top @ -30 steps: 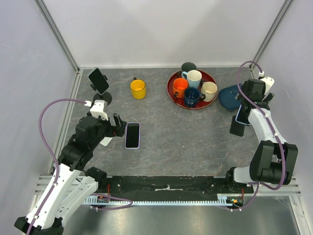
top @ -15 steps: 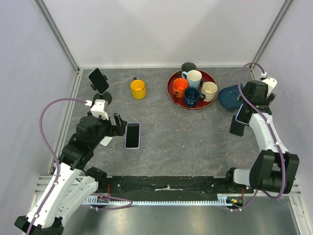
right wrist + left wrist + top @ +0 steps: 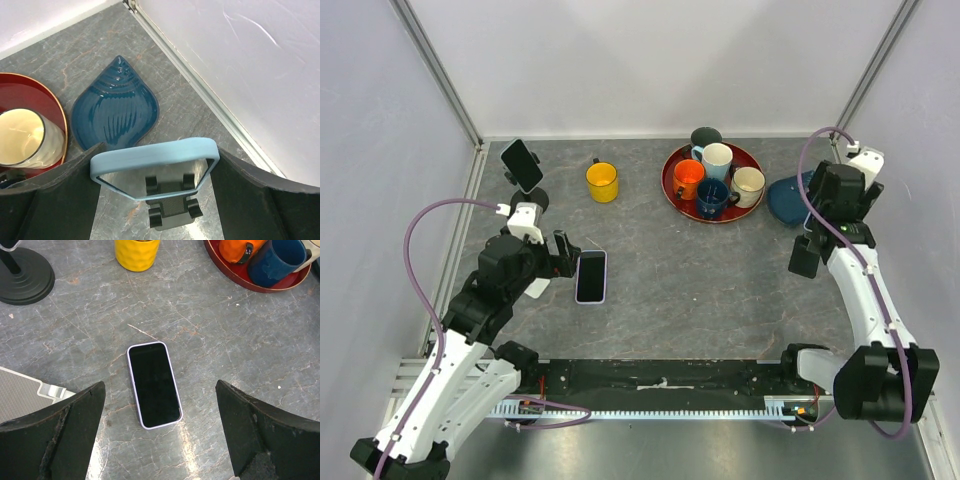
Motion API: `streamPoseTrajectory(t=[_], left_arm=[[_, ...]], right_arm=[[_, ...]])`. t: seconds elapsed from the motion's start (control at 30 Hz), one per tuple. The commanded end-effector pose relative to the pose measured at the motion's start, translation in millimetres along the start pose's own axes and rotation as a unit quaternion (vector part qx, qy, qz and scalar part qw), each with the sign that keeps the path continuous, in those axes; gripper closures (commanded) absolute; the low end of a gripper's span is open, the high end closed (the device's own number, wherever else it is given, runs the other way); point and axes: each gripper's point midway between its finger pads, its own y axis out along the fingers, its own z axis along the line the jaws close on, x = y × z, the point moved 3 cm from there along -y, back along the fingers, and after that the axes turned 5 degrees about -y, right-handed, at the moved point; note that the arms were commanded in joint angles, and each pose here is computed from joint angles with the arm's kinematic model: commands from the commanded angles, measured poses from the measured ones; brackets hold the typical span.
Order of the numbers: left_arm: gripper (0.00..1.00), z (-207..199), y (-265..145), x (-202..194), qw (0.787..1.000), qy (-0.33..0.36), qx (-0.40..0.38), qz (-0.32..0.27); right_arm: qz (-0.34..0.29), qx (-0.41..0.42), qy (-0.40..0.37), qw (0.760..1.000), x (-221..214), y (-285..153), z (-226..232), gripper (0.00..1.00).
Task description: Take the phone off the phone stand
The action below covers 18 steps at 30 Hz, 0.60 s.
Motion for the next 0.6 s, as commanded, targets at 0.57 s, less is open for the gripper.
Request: streamPoseTrajectory(t=[0.57], left_arm=[[0.03,-3,5,5,1.0,0.014,-0.009,-0.006]], right_arm=[[-0.088,0.227,0.029,0.969,82,-90,88,0.76]])
